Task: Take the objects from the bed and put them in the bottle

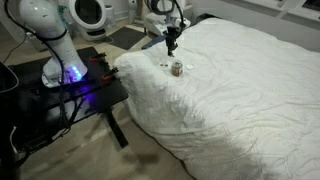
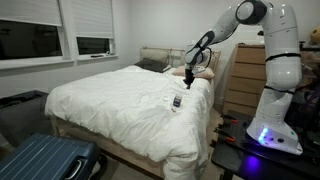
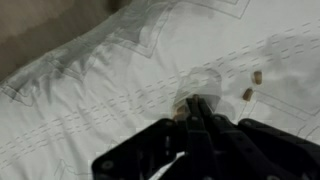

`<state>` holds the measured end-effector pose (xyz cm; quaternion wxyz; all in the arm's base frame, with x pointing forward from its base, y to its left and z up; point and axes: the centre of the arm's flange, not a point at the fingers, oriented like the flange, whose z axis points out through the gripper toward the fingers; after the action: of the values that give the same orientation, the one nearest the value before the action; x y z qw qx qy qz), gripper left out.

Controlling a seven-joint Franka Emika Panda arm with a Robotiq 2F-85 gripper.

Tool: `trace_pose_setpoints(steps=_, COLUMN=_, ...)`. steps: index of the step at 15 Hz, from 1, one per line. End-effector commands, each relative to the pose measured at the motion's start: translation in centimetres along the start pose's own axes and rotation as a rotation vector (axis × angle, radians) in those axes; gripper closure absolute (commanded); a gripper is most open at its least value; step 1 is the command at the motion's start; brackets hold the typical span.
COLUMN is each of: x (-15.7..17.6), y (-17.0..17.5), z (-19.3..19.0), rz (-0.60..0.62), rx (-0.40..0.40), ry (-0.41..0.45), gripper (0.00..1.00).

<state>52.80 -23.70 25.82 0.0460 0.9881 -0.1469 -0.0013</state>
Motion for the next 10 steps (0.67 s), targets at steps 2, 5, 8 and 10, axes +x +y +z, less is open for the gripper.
trace_pose_setpoints(steps=2, x=2.8, y=0.6, z=0.9, rz=-0.014, rx=-0.019, ry=0.04, gripper=0.99)
trace_pose_setpoints(steps=5, x=4.0, y=0.6, z=1.7, rz=-0.023, rx=-0.023, ry=0.046, gripper=0.99)
trace_pose_setpoints(steps=8, x=5.2, y=0.3, z=2.8, rz=-0.034, rx=-0.027, ry=0.037, gripper=0.99)
trace_pose_setpoints(steps=10, x=5.7, y=0.0, z=3.5, rz=-0.039, rx=-0.027, ry=0.031, gripper=0.99)
